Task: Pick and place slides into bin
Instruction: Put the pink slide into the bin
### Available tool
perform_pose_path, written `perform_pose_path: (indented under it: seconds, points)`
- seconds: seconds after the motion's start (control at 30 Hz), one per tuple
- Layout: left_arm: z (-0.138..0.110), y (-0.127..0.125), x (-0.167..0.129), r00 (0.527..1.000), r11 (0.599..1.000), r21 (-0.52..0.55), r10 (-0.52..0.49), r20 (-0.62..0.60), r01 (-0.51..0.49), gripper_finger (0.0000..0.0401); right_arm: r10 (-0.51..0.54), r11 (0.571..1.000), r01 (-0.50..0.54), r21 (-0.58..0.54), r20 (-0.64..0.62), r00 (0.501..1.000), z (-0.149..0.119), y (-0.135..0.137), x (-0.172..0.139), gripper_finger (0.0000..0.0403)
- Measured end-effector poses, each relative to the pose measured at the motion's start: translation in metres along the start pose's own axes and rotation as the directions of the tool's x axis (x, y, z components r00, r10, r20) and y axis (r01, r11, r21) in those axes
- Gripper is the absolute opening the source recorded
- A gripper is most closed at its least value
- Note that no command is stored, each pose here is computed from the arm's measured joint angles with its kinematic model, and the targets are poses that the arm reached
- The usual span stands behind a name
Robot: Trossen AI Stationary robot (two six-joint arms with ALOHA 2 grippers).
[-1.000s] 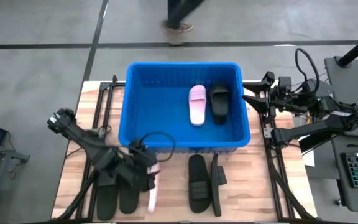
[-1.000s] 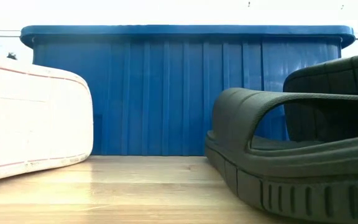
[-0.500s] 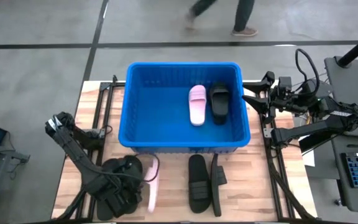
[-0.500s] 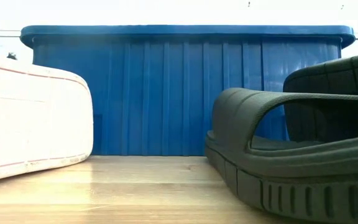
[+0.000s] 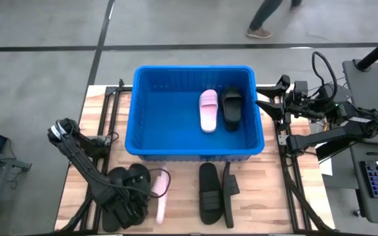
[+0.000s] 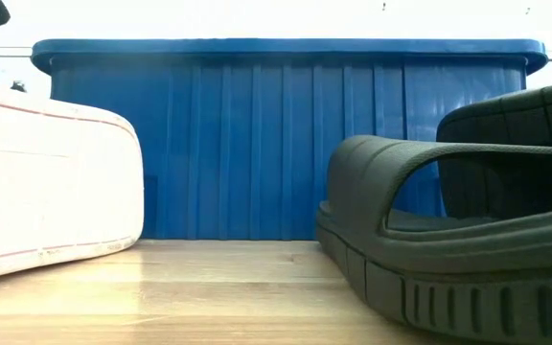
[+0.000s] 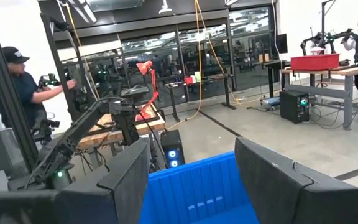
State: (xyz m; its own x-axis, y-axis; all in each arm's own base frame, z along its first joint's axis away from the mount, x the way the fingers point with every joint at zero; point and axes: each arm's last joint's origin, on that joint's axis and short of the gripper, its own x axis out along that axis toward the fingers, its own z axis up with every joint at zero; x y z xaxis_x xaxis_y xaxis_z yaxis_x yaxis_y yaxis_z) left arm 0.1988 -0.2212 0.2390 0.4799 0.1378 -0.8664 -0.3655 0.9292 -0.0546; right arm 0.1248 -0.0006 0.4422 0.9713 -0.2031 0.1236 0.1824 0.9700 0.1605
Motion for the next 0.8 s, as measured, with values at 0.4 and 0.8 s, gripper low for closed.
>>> perform_pose_path:
  seconds: [0.4, 0.8]
  points:
    - [-0.011, 0.005, 0.025, 0.996, 0.996, 0.059, 0.062, 0.059, -0.065, 0.0280, -0.001, 1.000, 0.001, -0.022, 0.000, 1.000, 0.000, 0.000, 0.000, 0.0226]
    - [-0.018, 0.013, 0.048, 0.996, 0.999, 0.017, 0.041, 0.076, -0.043, 0.0280, -0.001, 1.000, 0.001, -0.018, 0.000, 1.000, 0.000, 0.000, 0.000, 0.0226]
